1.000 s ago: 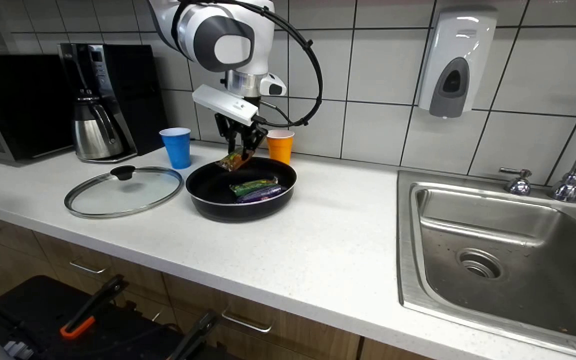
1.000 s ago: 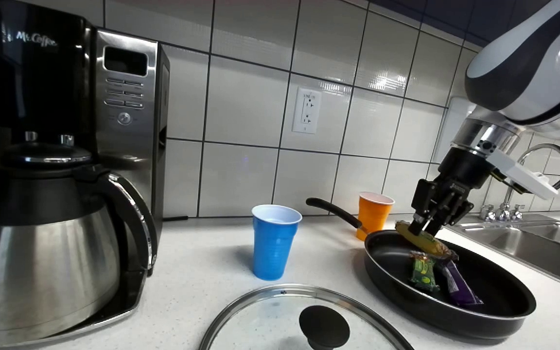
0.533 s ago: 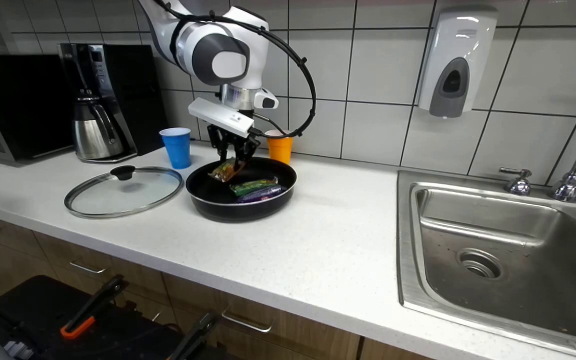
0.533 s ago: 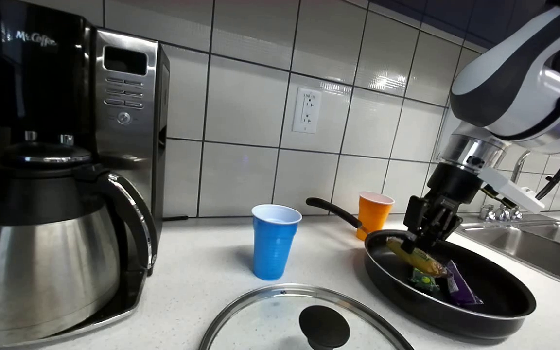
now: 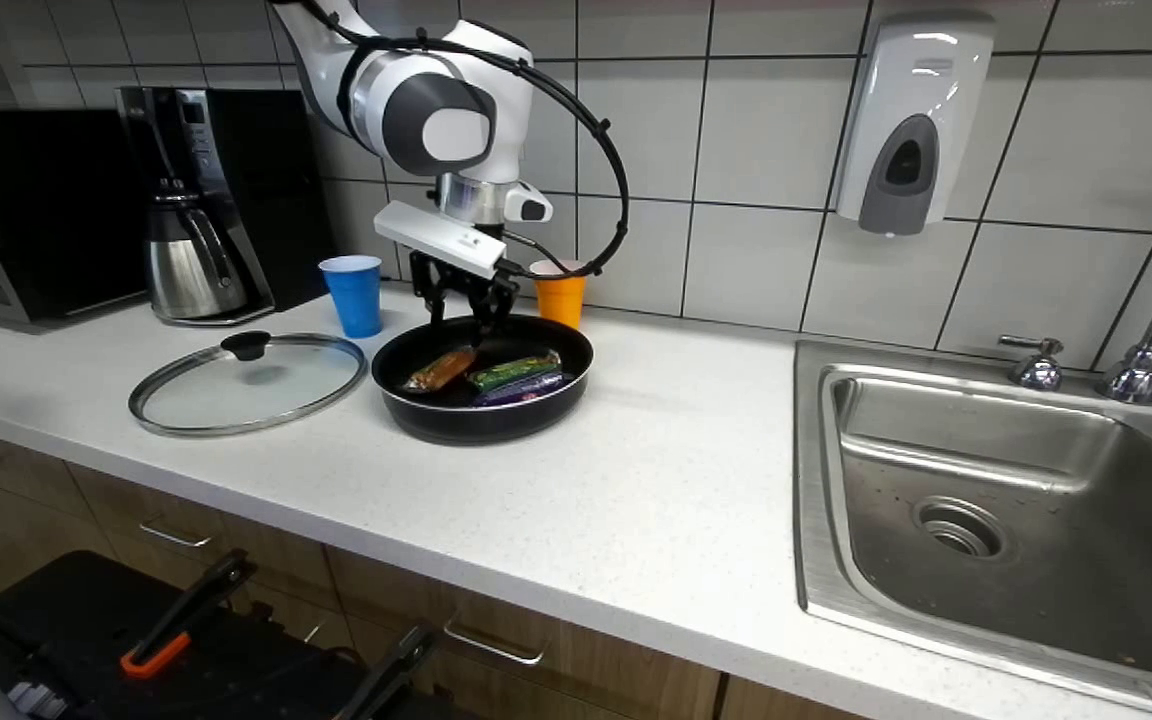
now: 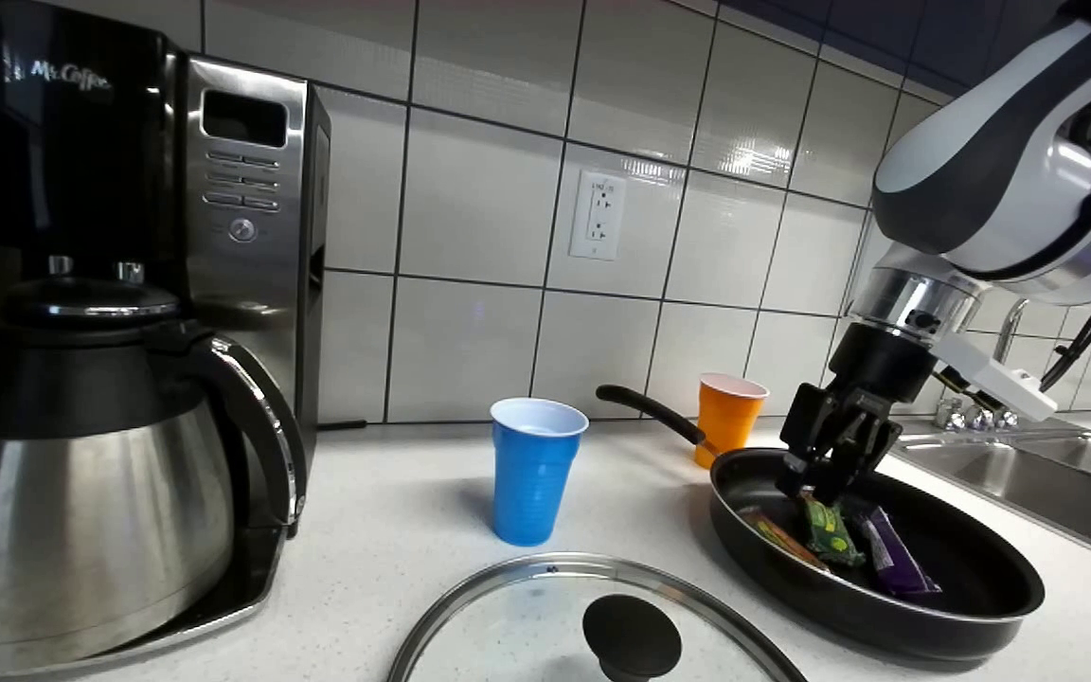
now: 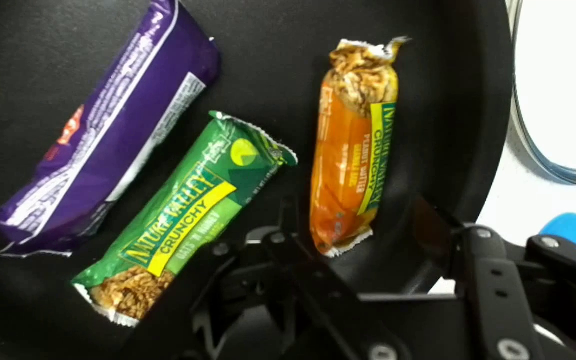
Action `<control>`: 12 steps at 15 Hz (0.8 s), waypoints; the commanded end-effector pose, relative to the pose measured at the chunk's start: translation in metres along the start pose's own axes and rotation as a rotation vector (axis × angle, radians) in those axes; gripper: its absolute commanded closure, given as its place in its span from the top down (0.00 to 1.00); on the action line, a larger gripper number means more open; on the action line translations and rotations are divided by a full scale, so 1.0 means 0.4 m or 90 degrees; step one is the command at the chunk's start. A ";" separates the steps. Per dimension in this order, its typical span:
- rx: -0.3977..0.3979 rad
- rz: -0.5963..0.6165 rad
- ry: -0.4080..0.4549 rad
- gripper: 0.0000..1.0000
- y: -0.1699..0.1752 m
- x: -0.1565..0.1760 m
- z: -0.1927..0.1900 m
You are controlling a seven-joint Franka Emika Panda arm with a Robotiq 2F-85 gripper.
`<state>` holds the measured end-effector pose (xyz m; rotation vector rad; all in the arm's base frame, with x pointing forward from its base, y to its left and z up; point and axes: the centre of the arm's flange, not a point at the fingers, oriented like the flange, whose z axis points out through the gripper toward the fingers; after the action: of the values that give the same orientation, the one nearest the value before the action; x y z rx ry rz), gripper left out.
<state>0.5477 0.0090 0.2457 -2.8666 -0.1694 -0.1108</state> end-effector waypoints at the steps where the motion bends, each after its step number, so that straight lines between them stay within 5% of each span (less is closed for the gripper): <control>1: 0.000 -0.002 -0.005 0.95 0.000 -0.014 -0.058; 12: -0.086 -0.052 -0.029 1.00 -0.024 -0.136 -0.190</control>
<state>0.5189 -0.0064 0.2932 -2.9535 -0.2908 -0.1141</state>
